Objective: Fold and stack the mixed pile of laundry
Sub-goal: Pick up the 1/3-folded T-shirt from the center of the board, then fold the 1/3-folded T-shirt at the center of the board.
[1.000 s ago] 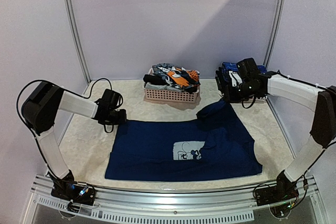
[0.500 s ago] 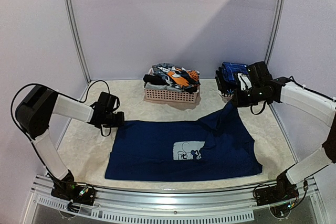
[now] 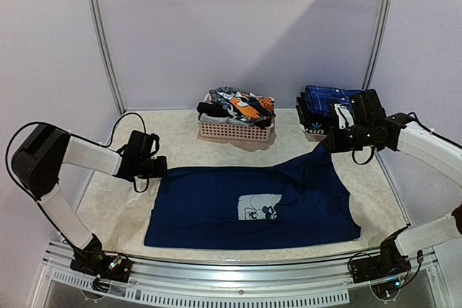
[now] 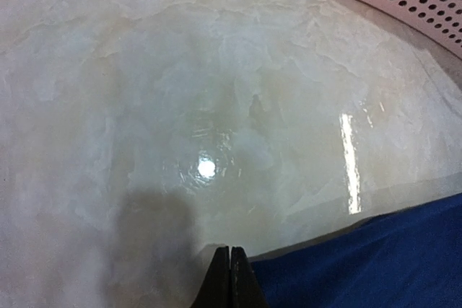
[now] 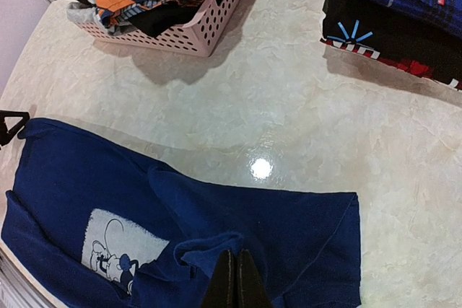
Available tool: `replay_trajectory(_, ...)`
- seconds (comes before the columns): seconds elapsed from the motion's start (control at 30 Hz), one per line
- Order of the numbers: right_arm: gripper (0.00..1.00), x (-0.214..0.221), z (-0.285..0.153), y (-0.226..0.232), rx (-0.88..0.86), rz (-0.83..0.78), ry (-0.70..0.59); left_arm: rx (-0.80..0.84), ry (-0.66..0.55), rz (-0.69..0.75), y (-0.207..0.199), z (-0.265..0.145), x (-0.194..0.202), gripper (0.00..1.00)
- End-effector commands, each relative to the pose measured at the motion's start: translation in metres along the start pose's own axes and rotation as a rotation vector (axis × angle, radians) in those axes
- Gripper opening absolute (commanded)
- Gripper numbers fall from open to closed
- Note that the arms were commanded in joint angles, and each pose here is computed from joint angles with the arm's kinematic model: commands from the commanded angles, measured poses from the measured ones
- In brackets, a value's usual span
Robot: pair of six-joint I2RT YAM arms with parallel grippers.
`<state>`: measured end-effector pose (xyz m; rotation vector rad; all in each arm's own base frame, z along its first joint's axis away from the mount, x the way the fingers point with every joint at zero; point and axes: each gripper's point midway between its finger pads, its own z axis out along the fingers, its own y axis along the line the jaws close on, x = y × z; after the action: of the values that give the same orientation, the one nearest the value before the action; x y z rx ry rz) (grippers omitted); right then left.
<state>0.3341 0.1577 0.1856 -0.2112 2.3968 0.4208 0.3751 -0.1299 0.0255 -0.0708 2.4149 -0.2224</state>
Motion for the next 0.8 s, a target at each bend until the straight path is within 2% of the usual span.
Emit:
replay_trajectory(0.0,0.0,0.008,-0.014,0.005,-0.03,-0.018,-0.006,0.014,-0.042,-0.022,0.0,-0.007,-0.007,0.0)
replay_trajectory(0.77,0.0,0.043,-0.045,0.001,-0.041,0.062,0.005,0.014,-0.058,-0.032,0.002,-0.022,0.009,0.0)
